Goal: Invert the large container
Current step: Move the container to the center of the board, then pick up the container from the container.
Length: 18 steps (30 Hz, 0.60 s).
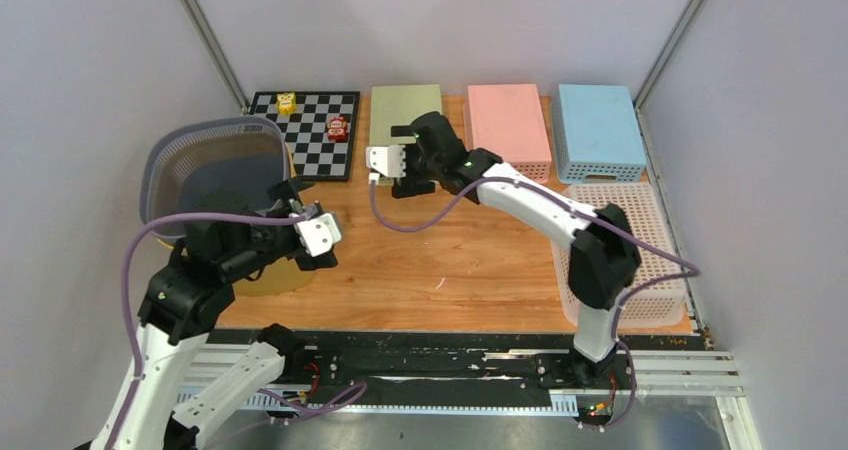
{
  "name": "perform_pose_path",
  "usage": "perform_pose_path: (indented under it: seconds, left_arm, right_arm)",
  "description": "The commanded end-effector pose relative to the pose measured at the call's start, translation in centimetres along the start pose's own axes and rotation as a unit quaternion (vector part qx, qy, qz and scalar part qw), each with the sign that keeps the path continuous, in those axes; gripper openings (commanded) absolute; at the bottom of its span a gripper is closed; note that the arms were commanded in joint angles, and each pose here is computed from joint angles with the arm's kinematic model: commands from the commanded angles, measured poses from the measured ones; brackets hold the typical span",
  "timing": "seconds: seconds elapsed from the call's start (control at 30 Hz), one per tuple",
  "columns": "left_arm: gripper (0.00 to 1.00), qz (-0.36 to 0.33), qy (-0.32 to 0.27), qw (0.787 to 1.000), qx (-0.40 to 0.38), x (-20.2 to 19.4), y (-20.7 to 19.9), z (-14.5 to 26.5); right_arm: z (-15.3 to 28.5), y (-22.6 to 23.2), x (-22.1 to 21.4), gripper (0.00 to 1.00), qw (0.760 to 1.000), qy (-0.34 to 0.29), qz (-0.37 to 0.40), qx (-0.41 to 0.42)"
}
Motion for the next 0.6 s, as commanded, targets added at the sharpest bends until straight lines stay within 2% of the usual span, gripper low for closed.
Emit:
perform_pose_path:
  seconds: [0.0,0.2,0.37,0.4,0.47,0.5,0.53,0.57]
  left_arm:
    - [1.0,-0.004,0.022,0.999,-0.033,1.5,0.0,2.5]
    - [1.0,0.064,0.045,0.995,0.056,3.2,3.2,4.1]
    - [0.98,0.157,0.106,0.975,0.112,3.0,5.6,2.9]
    - [0.92,0.181,0.123,0.967,0.134,2.8,6.3,2.5]
    - [0.74,0.219,0.158,0.949,0.165,2.5,7.4,1.8]
    - [0.72,0.231,0.171,0.942,0.174,2.4,7.8,1.5]
    - [0.72,0.243,0.181,0.935,0.185,2.3,8.2,1.1]
    - [0.82,0.25,0.189,0.929,0.195,2.2,8.6,0.8]
  right_arm:
    - [5.0,2.3,1.9,1.0,0.995,-0.061,-0.046,0.059]
    - [10.4,3.2,3.3,1.0,0.987,-0.111,-0.081,0.077]
    - [12.9,4.3,3.4,1.0,0.985,-0.127,-0.091,0.078]
    - [13.1,4.5,3.2,1.0,0.985,-0.126,-0.092,0.078]
    - [13.5,5.0,2.9,1.0,0.985,-0.123,-0.092,0.078]
    - [13.5,5.3,2.8,1.0,0.985,-0.12,-0.092,0.079]
    - [13.5,5.5,2.6,1.0,0.986,-0.116,-0.093,0.08]
    - [13.4,5.8,2.5,1.0,0.986,-0.114,-0.094,0.082]
Point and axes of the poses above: each gripper's point midway between its finger pads, its own z axis back along the fingers, its own y axis along the line the jaws close on, x = y × z, the point moved 4 cm from there along z, back along the fingers, and after that the axes turned 8 degrees about z, right-handed, at the moved point
